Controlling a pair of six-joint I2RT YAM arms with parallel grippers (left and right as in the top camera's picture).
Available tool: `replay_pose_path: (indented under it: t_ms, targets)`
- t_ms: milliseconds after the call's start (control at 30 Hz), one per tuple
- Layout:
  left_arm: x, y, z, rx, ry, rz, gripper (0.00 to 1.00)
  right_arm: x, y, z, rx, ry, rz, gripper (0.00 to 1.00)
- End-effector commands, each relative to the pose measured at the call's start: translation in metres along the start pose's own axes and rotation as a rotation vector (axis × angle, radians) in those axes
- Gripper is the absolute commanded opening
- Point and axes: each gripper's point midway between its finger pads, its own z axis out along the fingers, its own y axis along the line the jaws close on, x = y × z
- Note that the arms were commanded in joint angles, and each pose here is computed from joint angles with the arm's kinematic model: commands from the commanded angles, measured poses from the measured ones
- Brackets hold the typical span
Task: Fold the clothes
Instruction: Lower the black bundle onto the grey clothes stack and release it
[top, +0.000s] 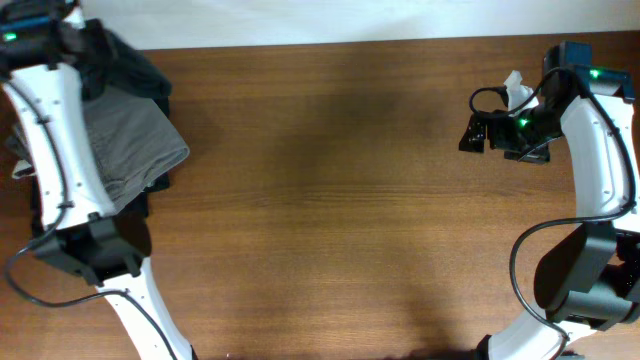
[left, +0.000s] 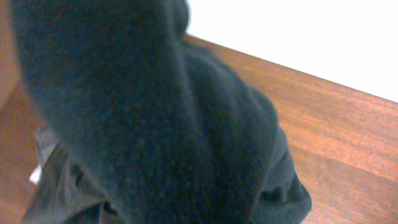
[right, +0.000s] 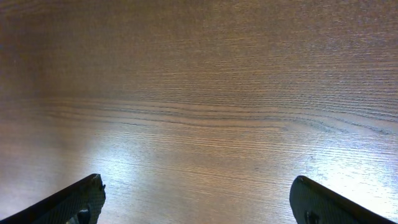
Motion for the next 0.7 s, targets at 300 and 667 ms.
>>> replay_pose_path:
  t_ms: [300, 667]
  targets:
    - [0.004, 0.040, 0.002, 0.068, 0.034, -0.158, 0.01, 0.001, -0.005, 0.002, 0.009, 0.008, 0.010, 0.99]
    - [0.001, 0.060, 0.009, 0.011, 0.022, -0.134, 0.01, 0.001, -0.005, 0.002, 0.009, 0.008, 0.010, 0.99]
